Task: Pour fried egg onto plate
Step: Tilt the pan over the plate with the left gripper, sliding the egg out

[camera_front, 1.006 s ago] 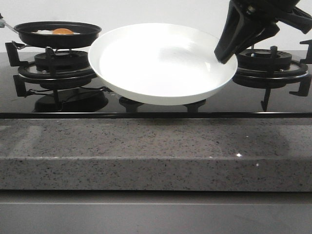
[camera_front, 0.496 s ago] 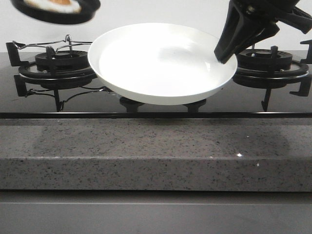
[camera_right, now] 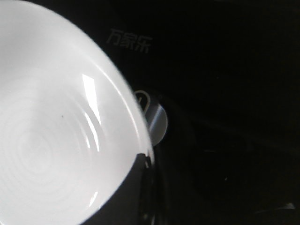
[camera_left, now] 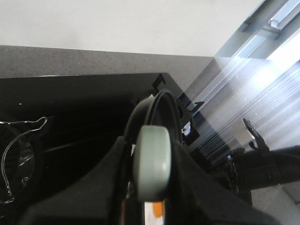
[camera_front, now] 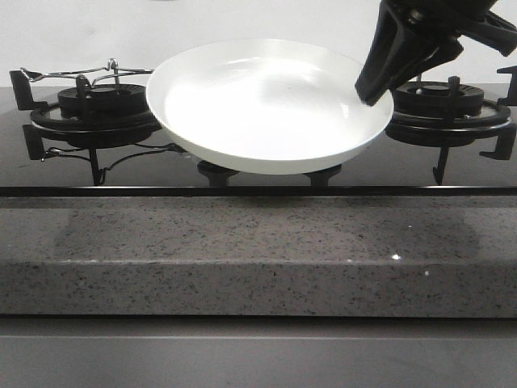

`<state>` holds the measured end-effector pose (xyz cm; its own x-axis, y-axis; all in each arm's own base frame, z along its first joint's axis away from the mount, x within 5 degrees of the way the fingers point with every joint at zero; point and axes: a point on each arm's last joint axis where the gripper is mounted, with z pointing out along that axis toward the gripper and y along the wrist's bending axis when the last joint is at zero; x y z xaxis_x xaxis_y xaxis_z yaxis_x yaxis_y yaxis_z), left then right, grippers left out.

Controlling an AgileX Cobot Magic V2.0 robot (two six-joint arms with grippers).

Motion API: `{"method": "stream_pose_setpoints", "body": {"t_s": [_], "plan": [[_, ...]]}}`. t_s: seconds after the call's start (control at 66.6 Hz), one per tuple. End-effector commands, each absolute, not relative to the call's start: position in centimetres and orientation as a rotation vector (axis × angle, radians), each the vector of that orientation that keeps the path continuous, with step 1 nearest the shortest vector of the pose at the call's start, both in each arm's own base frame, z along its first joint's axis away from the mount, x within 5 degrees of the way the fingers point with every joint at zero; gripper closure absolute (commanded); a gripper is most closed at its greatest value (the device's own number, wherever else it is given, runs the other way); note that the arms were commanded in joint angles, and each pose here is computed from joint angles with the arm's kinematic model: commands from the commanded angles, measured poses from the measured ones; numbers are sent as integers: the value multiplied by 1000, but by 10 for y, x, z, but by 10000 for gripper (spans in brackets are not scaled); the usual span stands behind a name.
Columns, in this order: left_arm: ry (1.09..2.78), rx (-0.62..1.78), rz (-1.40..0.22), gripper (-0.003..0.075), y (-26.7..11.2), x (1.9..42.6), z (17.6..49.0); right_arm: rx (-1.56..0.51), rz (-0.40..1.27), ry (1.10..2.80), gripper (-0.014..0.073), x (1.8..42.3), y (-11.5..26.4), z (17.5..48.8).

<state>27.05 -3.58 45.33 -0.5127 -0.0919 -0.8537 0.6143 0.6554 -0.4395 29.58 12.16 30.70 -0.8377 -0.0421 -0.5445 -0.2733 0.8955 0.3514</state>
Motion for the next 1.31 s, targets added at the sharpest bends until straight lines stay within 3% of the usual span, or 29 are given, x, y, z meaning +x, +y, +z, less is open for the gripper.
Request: {"method": "stream_pose_setpoints", "body": {"t_s": [0.0, 0.631, 1.291], "plan": [[1782, 434, -881, 741, -52, 251, 484, -205, 604, 2412, 652, 295, 121, 329], [1522, 805, -617, 741, -133, 231, 494, -205, 604, 2412, 652, 295, 121, 329], [1255, 1091, -331, 740, -149, 223, 497, -205, 604, 2412, 652, 295, 121, 329]]}}
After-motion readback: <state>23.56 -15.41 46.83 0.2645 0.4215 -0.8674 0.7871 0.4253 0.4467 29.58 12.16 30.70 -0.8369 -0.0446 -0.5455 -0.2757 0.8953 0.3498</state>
